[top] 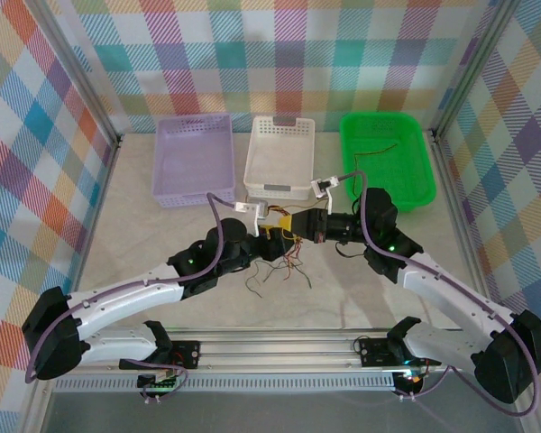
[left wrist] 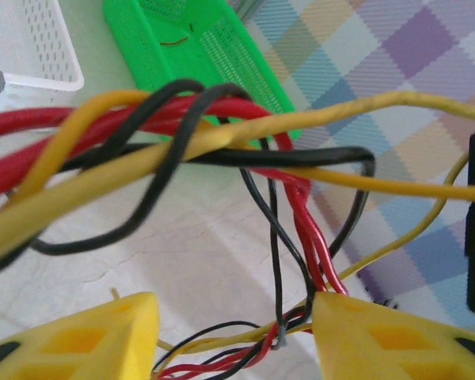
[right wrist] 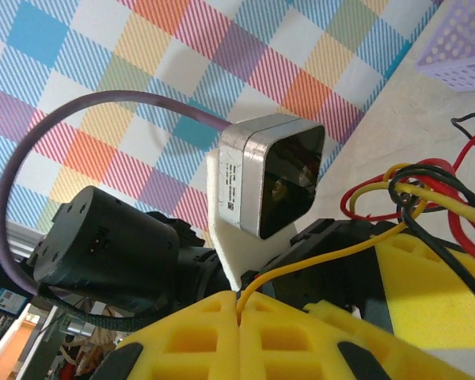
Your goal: Untangle the cables
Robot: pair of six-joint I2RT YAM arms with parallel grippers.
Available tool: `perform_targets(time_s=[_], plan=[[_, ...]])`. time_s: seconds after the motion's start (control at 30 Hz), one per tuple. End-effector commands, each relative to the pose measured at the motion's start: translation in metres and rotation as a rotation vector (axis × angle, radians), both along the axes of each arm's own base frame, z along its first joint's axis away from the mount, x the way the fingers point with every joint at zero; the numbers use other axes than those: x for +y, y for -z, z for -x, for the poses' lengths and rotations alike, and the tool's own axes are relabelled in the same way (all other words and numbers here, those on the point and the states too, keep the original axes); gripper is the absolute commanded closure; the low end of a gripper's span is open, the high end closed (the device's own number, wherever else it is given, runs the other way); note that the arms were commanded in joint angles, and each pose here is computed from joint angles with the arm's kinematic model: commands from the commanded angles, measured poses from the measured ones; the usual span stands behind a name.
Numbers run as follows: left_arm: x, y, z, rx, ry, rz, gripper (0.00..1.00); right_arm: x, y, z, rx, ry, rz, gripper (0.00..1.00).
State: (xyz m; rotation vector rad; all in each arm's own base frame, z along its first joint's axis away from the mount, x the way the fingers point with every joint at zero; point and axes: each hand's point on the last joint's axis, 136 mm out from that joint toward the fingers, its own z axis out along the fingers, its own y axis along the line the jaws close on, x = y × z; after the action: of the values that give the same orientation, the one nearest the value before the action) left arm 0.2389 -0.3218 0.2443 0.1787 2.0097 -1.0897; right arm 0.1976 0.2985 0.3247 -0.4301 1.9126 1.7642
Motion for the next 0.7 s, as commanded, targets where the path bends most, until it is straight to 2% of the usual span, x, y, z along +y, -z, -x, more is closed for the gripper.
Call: perform_targets(time_s=[0.0, 0.3, 0.43, 0.57, 0.67], plan=[[-0.012, -0.011, -0.003, -0.016, 0.009, 0.058, 0.57, -0.002, -0.016, 0.007, -0.038, -0.024, -0.056, 1.0], [-0.013, -0.003, -0.009, -0.003, -0.017, 0.018, 0.83, -0.007, -0.026, 0.013, -0.051, -0.023, -0.065, 1.0], [-0.009, -0.001, -0.008, -0.007, -0.023, -0.005, 1.0, -0.012, -0.03, 0.014, -0.066, 0.002, -0.054, 1.0], [0.001, 0.009, -0.003, 0.006, -0.023, -0.067, 1.0, -0.029, -0.034, 0.01, -0.083, 0.092, -0.011, 1.0], [0.015, 0.025, 0.002, 0.034, -0.035, -0.138, 1.0, -0.058, -0.035, -0.004, -0.076, 0.22, 0.025, 1.0]])
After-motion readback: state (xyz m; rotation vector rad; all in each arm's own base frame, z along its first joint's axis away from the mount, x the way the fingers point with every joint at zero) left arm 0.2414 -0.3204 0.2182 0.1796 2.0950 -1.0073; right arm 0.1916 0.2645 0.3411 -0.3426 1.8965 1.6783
